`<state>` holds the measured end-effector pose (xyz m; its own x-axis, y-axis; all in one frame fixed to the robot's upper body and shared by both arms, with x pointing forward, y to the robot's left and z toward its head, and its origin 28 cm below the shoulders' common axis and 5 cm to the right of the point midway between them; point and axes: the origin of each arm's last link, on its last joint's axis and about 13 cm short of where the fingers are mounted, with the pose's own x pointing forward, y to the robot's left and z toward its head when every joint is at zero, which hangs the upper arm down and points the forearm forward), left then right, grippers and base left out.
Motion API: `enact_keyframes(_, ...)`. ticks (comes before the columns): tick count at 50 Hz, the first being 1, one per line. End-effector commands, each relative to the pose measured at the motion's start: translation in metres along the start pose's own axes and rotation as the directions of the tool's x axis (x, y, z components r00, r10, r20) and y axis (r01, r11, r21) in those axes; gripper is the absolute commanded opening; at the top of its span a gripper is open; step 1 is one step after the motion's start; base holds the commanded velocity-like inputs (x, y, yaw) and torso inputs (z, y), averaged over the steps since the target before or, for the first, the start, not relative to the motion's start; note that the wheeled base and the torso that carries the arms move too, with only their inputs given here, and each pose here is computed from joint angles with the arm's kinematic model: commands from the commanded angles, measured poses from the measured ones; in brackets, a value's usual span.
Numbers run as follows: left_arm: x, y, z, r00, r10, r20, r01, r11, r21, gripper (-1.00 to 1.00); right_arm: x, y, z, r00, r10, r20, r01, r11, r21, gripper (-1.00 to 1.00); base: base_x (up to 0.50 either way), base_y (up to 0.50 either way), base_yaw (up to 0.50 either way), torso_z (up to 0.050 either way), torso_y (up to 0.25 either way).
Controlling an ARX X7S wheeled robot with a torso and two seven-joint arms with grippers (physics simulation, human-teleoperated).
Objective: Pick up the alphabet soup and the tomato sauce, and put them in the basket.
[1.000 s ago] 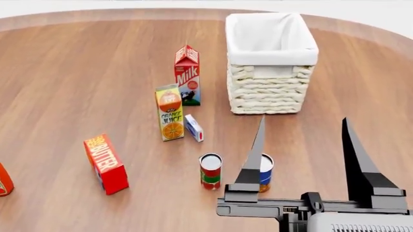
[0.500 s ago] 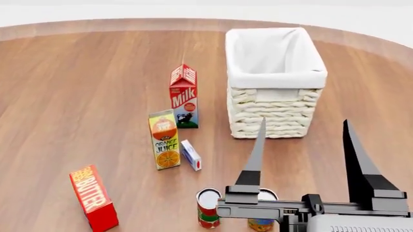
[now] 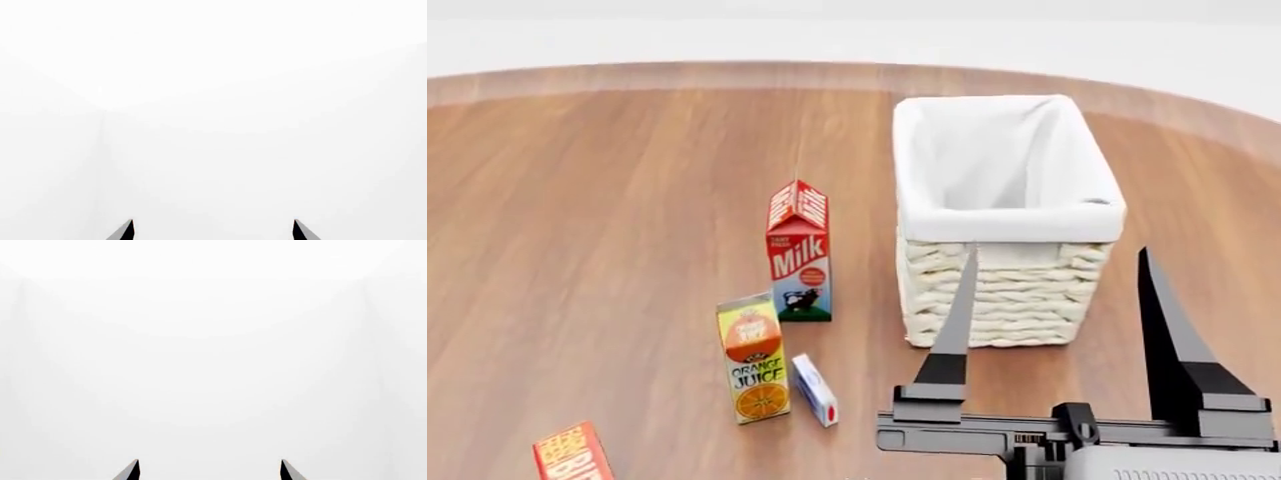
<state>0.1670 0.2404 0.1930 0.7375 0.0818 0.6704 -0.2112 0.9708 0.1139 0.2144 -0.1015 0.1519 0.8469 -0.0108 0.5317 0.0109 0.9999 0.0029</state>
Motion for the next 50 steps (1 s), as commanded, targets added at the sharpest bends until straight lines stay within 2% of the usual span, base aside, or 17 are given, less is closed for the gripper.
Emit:
enact_keyframes(1,0.0003,-0.0017,-0.0009,1.000,-0.001,0.000,0.001,1.000,-0.005,1.00,-0.0007,0.0000,-0.0006,1.000,0.001,-0.002,-0.001,1.000,0.001,1.00,0.33,0.00,0.00,0.000,0.000)
enact_keyframes(50,-0.0011,-0.0046,-0.0034,1.000,-0.012,-0.006,0.012,1.000,-0.017,1.00,-0.0039,0.0011,0.0012,1.000,0.002,-0.002,-0.002,1.000,0.023,1.00,0.38,0.00,0.00,0.000,0.001)
